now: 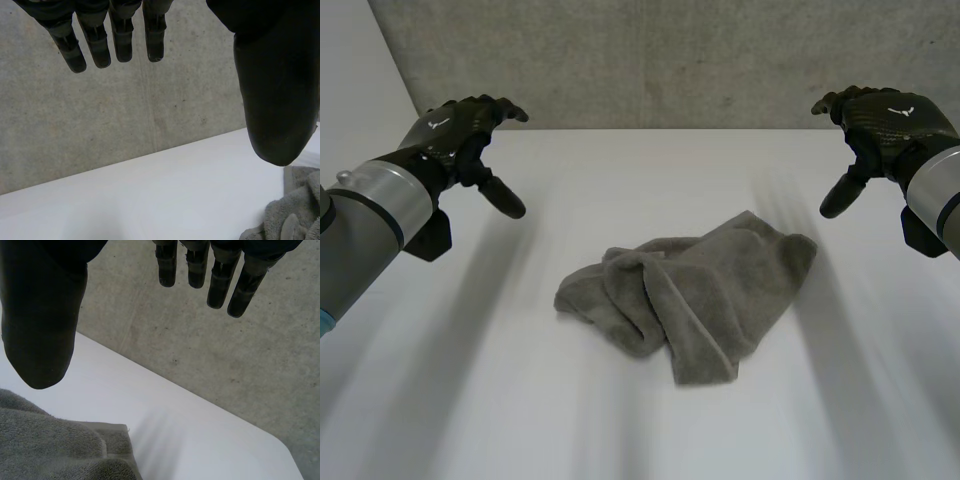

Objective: Fold the towel.

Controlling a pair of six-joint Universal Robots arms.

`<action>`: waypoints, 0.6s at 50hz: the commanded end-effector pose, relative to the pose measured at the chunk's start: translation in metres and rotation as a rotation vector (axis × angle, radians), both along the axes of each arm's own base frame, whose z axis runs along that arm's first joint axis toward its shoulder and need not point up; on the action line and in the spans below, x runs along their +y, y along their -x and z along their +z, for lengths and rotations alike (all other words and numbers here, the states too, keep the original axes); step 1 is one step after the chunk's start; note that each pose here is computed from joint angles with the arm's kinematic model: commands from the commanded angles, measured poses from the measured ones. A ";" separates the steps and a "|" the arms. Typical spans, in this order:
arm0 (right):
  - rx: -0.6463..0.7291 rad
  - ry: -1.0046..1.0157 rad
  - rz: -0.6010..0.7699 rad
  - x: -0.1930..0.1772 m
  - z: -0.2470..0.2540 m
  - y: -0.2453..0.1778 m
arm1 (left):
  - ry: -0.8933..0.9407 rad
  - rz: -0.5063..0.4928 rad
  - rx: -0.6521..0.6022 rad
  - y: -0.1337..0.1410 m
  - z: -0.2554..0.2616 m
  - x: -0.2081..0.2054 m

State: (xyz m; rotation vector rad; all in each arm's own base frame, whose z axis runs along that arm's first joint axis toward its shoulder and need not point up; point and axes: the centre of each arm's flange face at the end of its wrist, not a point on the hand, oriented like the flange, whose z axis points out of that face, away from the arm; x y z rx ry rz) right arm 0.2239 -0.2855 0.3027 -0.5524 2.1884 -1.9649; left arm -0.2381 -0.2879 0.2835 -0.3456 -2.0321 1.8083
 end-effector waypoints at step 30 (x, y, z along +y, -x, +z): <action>-0.154 -0.541 0.285 0.080 -0.116 -0.065 | -0.172 -0.355 -0.125 0.058 -0.106 -0.002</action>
